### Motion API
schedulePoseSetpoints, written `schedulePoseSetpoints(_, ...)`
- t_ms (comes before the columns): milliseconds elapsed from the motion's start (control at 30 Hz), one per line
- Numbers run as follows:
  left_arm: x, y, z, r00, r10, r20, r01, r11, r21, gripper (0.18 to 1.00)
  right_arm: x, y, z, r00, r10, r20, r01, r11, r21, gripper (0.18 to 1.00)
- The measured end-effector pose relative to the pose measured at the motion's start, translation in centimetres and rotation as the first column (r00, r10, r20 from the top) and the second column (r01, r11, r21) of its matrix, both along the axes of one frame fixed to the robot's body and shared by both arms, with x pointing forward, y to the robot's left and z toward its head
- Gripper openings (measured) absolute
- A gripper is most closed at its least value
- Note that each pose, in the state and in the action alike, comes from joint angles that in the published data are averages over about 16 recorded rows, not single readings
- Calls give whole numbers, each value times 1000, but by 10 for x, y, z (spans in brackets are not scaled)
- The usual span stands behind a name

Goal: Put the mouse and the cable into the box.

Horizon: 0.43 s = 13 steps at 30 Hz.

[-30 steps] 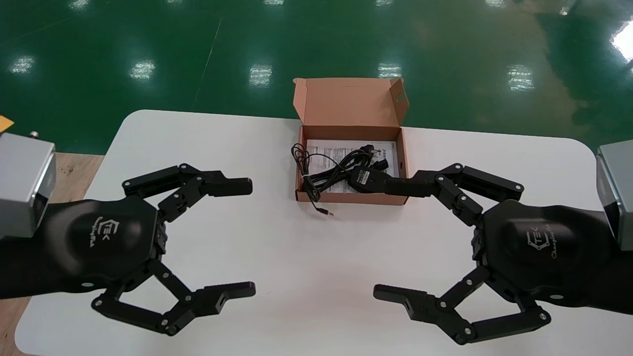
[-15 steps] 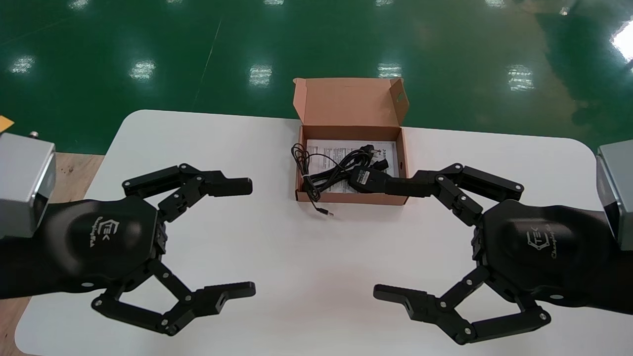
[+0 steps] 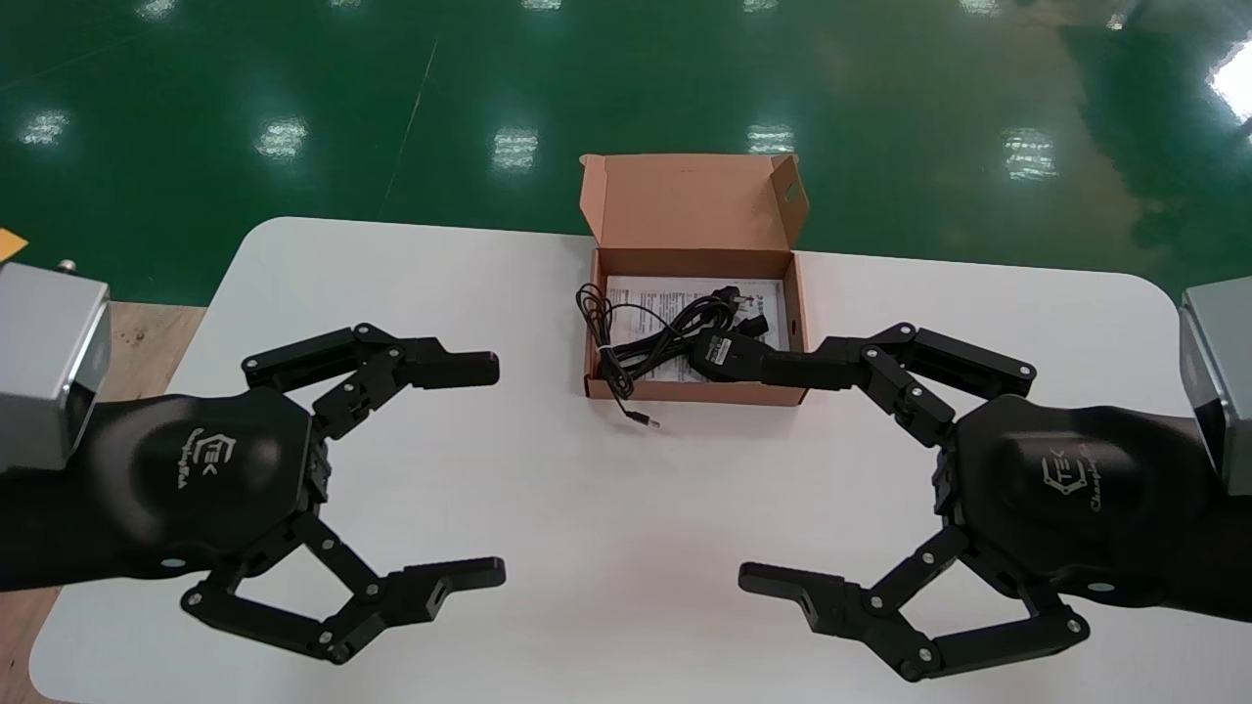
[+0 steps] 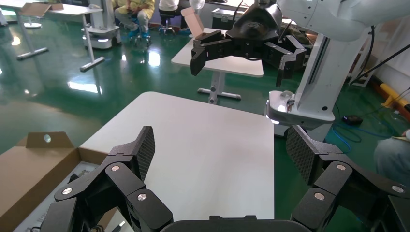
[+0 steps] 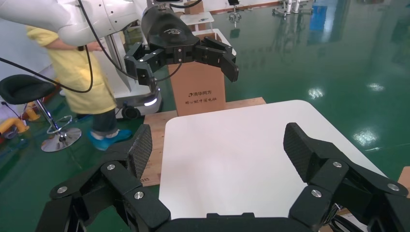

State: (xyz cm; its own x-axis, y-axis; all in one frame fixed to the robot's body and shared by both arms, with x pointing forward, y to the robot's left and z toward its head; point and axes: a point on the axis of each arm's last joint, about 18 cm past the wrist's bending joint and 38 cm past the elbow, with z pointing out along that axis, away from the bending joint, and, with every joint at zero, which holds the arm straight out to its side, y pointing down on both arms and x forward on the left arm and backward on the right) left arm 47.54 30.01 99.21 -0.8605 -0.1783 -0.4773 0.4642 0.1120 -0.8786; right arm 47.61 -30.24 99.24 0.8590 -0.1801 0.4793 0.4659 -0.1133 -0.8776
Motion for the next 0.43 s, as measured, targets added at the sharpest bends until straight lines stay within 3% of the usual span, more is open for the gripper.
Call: schedulePoseSetpoints(433, 0, 0, 0, 1000, 0, 0, 0, 1000, 0, 1001, 0, 0, 0, 1000, 0, 0, 0, 1000, 0, 1000)
